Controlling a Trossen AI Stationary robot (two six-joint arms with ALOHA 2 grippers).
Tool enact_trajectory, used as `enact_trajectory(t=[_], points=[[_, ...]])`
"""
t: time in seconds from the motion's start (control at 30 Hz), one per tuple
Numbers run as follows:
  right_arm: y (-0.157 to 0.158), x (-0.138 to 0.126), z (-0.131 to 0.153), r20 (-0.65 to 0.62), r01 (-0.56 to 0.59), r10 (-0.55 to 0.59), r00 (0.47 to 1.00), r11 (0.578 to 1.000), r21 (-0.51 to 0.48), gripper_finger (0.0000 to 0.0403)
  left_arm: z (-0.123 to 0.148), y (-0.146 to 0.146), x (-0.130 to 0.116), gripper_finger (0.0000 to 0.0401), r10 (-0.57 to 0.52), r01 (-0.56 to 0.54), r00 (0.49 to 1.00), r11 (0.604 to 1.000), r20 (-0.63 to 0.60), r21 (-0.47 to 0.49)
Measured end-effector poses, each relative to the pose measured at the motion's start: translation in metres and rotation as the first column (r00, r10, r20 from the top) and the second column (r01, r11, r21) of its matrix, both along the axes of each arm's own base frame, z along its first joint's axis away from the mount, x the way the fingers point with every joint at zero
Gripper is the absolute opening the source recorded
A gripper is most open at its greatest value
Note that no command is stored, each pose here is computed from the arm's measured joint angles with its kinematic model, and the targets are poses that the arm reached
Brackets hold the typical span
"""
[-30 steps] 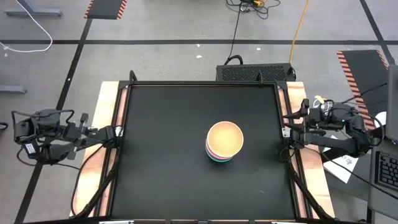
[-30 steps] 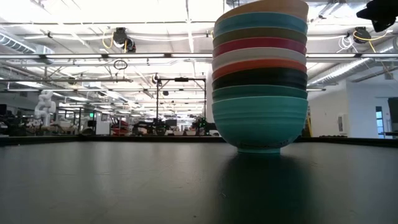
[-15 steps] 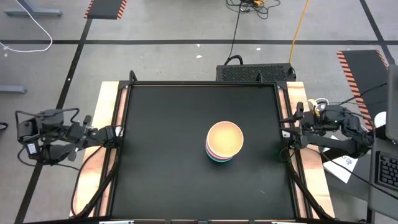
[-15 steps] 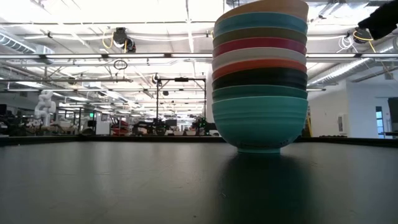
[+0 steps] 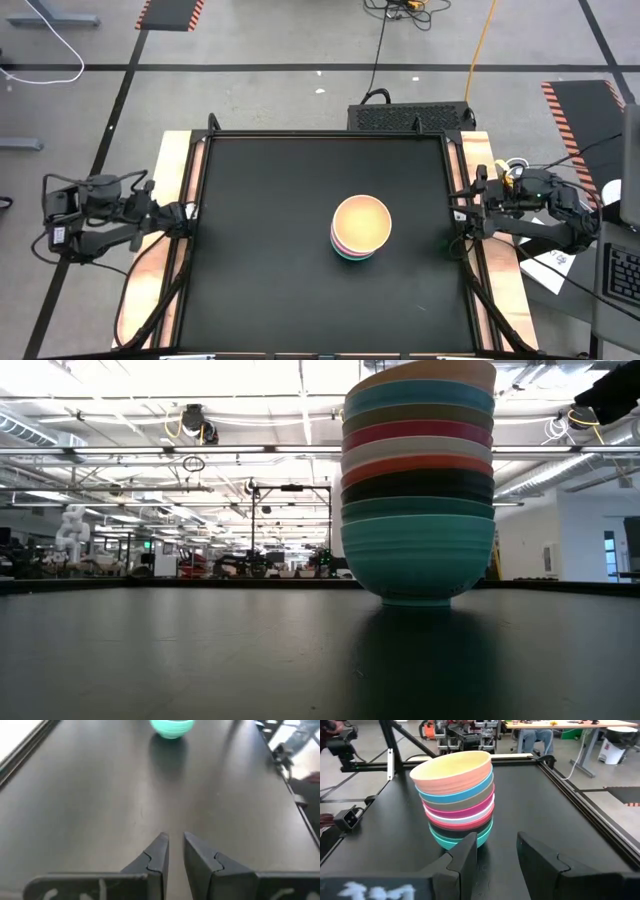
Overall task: Nest bowls inside each other
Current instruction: Return to Home Position
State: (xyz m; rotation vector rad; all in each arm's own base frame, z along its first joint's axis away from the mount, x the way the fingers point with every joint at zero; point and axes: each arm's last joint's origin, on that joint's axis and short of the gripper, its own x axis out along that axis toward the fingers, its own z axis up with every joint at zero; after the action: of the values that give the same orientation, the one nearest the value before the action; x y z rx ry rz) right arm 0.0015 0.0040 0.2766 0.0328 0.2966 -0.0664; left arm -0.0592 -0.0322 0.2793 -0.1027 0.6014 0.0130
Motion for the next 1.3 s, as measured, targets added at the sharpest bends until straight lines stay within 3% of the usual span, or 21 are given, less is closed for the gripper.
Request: enact_trajectory(t=[0.2,0.33,0.47,0.6,0.77,1.03,1.2,1.3], points=[[-0.001,0.000,0.000,-0.001,0.021,-0.021,1.000,1.000,0.003,0.0130,-0.010,0.004,0.010,0.0056,0.144,-0.152,0.988,0.975,-0.059,-0.163],[-0.001,0.000,0.000,-0.001,0.021,-0.021,1.000,1.000,0.003,0.0130,-0.020,0.008,0.025,0.0055,0.163,-0.177,0.983,0.966,-0.087,-0.187],[-0.001,0.000,0.000,-0.001,0.024,-0.024,1.000,1.000,0.003,0.0130,-0.012,0.007,0.038,0.0046,0.070,-0.052,0.994,0.975,0.079,-0.216],[-0.002,0.000,0.000,-0.002,0.070,-0.070,0.998,0.998,0.010,0.0130,-0.007,0.008,0.050,0.0041,-0.043,0.076,0.975,0.986,0.219,-0.145],[-0.003,0.000,0.000,-0.003,0.110,-0.110,0.994,0.994,0.020,0.0130,-0.006,0.019,0.077,0.0042,-0.141,0.198,0.898,0.975,0.417,-0.097],[-0.003,0.000,0.000,-0.006,0.104,-0.104,0.995,0.994,0.018,0.0130,-0.037,0.042,0.113,0.0042,-0.071,0.218,0.855,0.948,0.515,-0.232],[-0.003,0.000,-0.001,-0.006,0.109,-0.109,0.994,0.994,0.021,0.0130,-0.053,0.048,0.127,0.0042,-0.076,0.219,0.814,0.958,0.575,-0.184],[-0.004,-0.001,-0.001,-0.011,0.140,-0.140,0.990,0.990,0.025,0.0130,-0.066,0.047,0.134,0.0042,-0.147,0.274,0.800,0.952,0.582,-0.137]])
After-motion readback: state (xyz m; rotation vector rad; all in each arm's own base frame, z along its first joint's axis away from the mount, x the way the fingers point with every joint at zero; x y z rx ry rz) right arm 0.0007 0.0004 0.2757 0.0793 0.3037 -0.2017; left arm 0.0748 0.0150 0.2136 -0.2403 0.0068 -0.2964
